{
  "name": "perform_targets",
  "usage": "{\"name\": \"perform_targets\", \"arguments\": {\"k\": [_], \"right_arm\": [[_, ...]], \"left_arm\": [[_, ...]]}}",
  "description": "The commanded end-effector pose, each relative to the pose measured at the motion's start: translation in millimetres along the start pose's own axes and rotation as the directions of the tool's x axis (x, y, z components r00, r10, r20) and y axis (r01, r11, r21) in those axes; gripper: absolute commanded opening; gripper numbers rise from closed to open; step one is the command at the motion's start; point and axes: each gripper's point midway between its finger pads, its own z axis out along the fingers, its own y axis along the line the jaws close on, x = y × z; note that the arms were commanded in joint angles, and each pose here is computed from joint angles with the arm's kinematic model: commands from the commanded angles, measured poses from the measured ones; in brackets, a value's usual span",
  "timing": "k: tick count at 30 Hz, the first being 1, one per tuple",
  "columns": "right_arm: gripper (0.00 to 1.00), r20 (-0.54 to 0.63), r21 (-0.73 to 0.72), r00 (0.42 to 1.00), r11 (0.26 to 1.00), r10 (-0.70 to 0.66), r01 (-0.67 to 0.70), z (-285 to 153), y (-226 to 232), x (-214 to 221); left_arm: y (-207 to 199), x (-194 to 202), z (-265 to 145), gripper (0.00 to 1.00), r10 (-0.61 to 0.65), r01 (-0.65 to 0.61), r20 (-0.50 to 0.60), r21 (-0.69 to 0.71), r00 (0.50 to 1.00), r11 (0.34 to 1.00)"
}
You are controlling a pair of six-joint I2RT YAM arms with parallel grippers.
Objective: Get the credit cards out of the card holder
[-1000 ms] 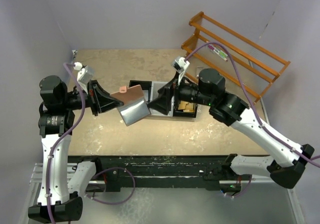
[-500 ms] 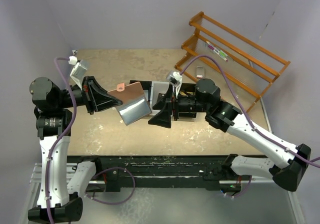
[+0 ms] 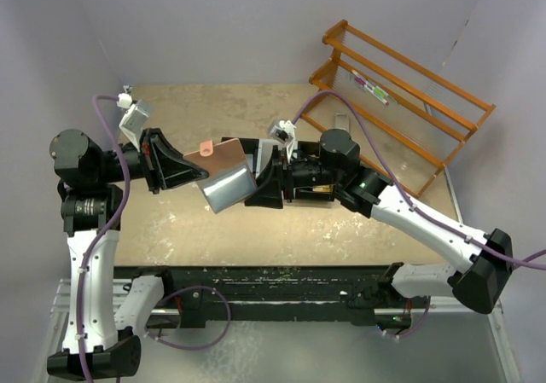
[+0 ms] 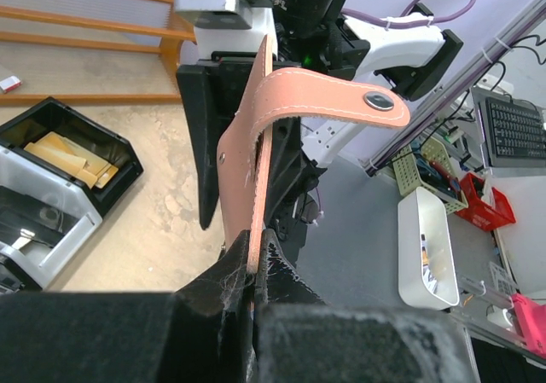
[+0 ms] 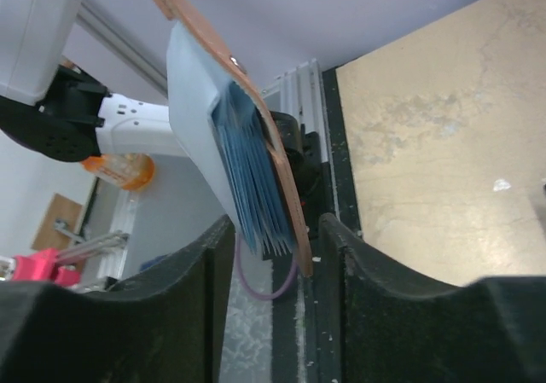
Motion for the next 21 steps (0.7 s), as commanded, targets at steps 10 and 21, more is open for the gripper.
{"name": "perform_targets", "arguments": {"k": [10,21], "right_arm": [[0.28,0.105,-0.022,0.990,0.995,-0.099,0.102,-0.6,19.7,-49.8],[0.44,0.174,-0.034,0.982,0.996,-0.073,0.080,5.7,25.6,-77.2]], "left_arm": [[-13.7,-10.9,-0.1,0.00,0.038,-0.038,0.003,0.013,0.999,0.999],[-16.2,-8.9,-0.5,0.00,0.043,-0.043,0.000,0.015,0.999,0.999]]}}
